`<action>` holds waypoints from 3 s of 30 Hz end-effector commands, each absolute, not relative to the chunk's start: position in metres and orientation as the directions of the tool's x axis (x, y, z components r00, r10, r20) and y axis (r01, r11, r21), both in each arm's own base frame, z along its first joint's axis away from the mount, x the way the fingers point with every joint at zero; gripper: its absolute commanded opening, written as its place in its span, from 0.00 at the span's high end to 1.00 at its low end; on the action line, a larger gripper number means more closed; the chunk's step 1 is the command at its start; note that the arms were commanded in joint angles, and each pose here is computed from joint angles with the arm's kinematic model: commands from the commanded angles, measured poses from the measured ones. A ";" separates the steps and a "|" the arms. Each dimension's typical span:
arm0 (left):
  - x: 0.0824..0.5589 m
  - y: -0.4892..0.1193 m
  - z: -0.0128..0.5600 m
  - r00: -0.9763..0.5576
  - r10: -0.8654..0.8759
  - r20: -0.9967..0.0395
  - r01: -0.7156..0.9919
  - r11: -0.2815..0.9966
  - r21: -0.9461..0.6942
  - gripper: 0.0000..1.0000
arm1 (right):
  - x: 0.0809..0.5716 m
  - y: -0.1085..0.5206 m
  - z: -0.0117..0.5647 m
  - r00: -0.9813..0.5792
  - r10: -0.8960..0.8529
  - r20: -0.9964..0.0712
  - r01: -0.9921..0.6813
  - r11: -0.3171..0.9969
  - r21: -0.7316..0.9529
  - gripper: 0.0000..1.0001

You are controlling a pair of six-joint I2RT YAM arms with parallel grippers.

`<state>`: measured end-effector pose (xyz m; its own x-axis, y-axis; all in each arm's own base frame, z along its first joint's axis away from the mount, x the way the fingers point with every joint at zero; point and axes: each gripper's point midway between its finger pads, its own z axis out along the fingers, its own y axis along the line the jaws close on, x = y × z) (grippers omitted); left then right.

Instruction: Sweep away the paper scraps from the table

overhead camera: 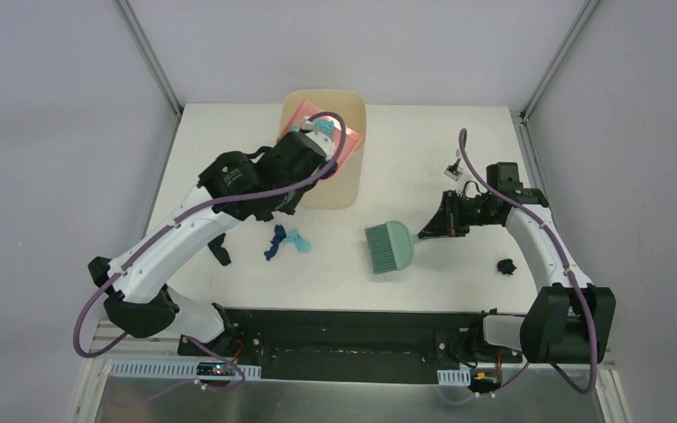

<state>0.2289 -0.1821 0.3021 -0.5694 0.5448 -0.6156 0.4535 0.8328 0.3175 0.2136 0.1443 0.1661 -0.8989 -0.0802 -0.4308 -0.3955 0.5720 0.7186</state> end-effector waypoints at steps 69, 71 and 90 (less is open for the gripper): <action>0.397 -0.059 0.341 -0.526 0.743 -0.413 0.065 0.519 0.852 0.93 | 0.209 0.145 0.188 -0.825 -0.103 -0.556 -0.517 0.537 0.667 1.00; 0.400 -0.060 0.340 -0.514 0.769 -0.381 0.072 0.481 0.874 0.93 | 0.208 0.145 0.189 -0.824 -0.103 -0.558 -0.518 0.537 0.666 1.00; 0.406 -0.083 0.337 -0.359 0.912 -0.200 0.077 0.243 0.967 0.94 | 0.208 0.145 0.189 -0.821 -0.105 -0.560 -0.521 0.537 0.663 1.00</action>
